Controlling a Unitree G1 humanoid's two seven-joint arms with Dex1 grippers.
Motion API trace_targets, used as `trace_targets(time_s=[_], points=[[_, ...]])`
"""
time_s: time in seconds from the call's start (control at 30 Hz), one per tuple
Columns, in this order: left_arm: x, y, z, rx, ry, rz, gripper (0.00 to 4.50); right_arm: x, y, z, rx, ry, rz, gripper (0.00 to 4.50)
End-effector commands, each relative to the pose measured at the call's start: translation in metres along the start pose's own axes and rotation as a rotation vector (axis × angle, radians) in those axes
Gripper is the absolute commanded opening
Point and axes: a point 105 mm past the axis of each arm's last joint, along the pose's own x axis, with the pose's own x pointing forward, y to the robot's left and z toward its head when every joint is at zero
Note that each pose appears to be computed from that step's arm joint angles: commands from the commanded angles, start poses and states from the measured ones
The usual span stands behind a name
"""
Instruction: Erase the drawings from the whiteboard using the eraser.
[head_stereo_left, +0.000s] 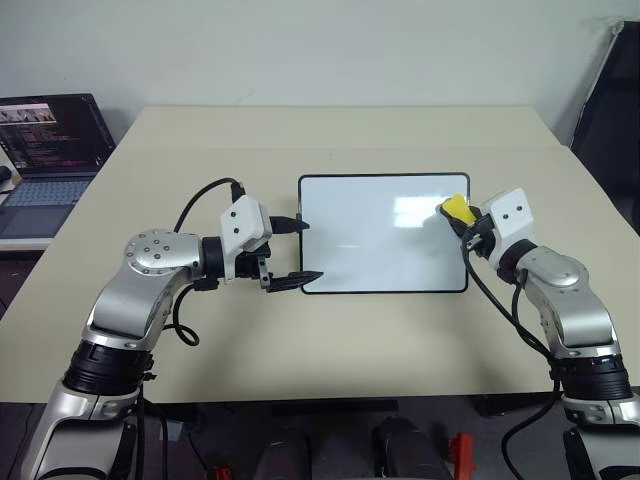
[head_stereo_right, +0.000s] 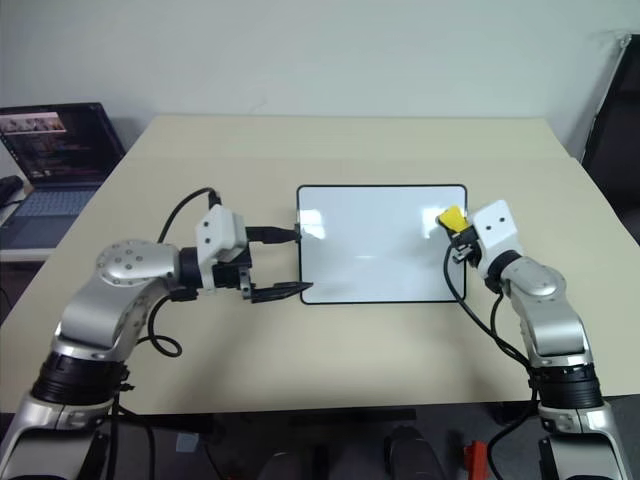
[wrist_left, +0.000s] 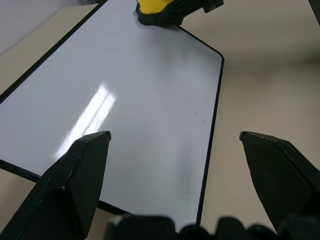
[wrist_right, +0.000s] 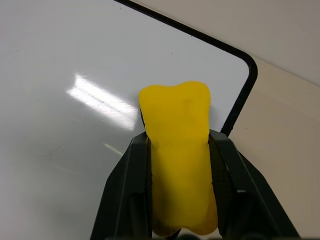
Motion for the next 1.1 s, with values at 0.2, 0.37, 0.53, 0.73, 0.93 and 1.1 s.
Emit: trace_targets(time_s=[0.2, 0.37, 0.53, 0.73, 0.93, 1.1], points=[[0.001, 0.004, 0.017, 0.039, -0.056, 0.003, 4.5, -0.052, -0.012, 0.063, 0.219, -0.239, 0.152, 1.11], [0.007, 0.0, 0.02, 0.035, -0.077, -0.023, 4.5, -0.087, -0.096, 0.055, 0.266, -0.184, -0.144, 1.11], [0.02, -0.012, 0.027, 0.029, -0.119, -0.087, 4.5, -0.109, -0.135, -0.03, 0.274, 0.168, -0.386, 1.11], [0.025, -0.022, 0.03, 0.016, -0.134, -0.116, 4.5, -0.11, -0.116, -0.078, 0.393, 0.314, -0.349, 1.11], [0.023, -0.022, 0.028, 0.009, -0.125, -0.11, 4.5, -0.106, -0.111, -0.081, 0.396, 0.326, -0.324, 1.11], [0.021, -0.021, 0.027, 0.007, -0.118, -0.103, 4.5, -0.104, -0.118, -0.082, 0.397, 0.317, -0.338, 2.37]])
